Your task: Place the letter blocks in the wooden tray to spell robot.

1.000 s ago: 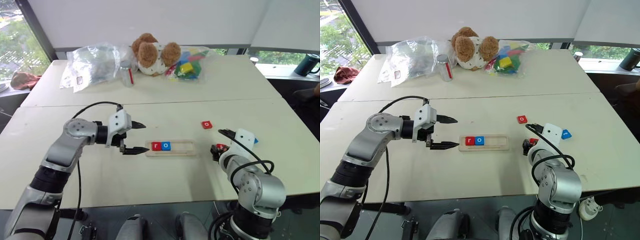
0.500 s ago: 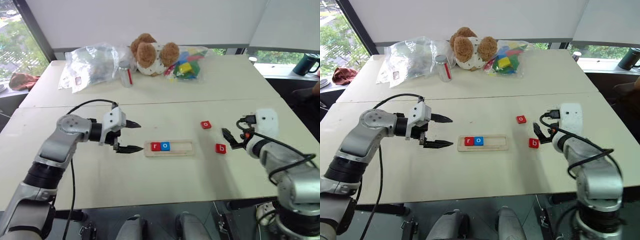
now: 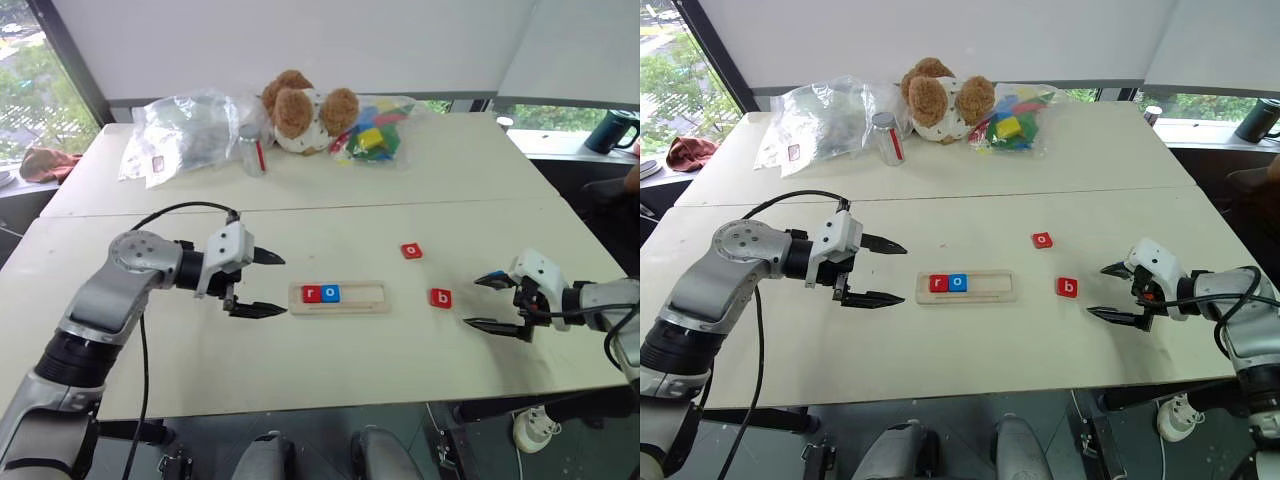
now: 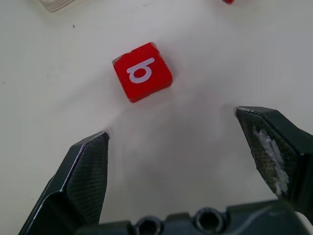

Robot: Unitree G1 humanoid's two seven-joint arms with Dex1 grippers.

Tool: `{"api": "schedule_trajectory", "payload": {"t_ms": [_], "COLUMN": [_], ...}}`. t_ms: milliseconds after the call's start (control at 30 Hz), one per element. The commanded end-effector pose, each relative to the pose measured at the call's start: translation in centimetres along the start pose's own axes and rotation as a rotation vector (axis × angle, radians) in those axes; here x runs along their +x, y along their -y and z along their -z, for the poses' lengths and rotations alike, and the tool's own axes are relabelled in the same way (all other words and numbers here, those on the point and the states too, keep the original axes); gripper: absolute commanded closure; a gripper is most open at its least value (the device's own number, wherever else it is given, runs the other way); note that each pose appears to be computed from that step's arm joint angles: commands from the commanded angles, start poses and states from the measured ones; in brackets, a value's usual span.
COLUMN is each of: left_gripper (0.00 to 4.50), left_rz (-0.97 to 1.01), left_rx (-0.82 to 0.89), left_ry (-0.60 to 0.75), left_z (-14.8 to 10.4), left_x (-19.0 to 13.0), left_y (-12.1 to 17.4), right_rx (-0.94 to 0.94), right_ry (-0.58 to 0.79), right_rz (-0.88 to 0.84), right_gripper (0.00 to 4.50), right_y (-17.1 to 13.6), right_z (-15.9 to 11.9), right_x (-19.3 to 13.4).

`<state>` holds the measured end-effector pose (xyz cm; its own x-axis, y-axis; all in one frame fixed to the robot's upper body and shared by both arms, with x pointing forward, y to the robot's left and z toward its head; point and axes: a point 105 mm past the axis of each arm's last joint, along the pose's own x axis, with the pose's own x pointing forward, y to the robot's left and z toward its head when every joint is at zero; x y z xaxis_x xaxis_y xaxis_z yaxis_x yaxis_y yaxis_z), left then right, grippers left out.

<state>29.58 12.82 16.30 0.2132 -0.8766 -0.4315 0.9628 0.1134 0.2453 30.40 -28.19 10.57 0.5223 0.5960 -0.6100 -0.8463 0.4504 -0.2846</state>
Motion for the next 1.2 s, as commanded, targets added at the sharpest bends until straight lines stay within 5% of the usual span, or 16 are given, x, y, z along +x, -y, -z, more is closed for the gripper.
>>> {"api": "schedule_trajectory", "payload": {"t_ms": [33, 267, 367, 533, 633, 833, 1200], "left_gripper": [0.0, 0.0, 0.0, 0.0, 0.0, 0.0, 0.0], "left_rz": [-0.036, -0.062, -0.073, -0.095, -0.116, -0.185, -0.198], "left_rx": [0.015, 0.027, 0.025, 0.021, 0.009, 0.011, -0.006], "left_ry": [0.001, -0.047, -0.035, -0.046, -0.065, -0.108, -0.104], "left_z": [-0.2, 0.8, 0.4, 0.6, 1.0, 2.1, 2.3], "left_x": [-0.2, -0.3, -0.3, -0.8, -1.5, -3.0, -2.8], "left_y": [-0.2, -0.1, -0.1, -0.2, -0.4, -1.9, -1.1], "right_rx": [-0.027, -0.015, -0.013, -0.016, -0.022, -0.137, -0.232], "right_ry": [0.022, 0.064, 0.066, 0.062, 0.089, 0.18, 0.069], "right_rz": [-0.03, -0.09, -0.109, -0.124, -0.141, -0.293, -0.377], "right_gripper": [0.04, 0.04, 0.9, 3.37, 3.36, 3.36, 3.36], "right_y": [0.2, 0.5, 0.5, 0.4, 0.4, -1.6, -2.5], "right_z": [-0.4, -1.6, -1.8, -1.5, -2.9, -11.8, -13.6], "right_x": [0.7, 2.4, 2.6, 2.7, 2.9, 5.9, 10.1]}}
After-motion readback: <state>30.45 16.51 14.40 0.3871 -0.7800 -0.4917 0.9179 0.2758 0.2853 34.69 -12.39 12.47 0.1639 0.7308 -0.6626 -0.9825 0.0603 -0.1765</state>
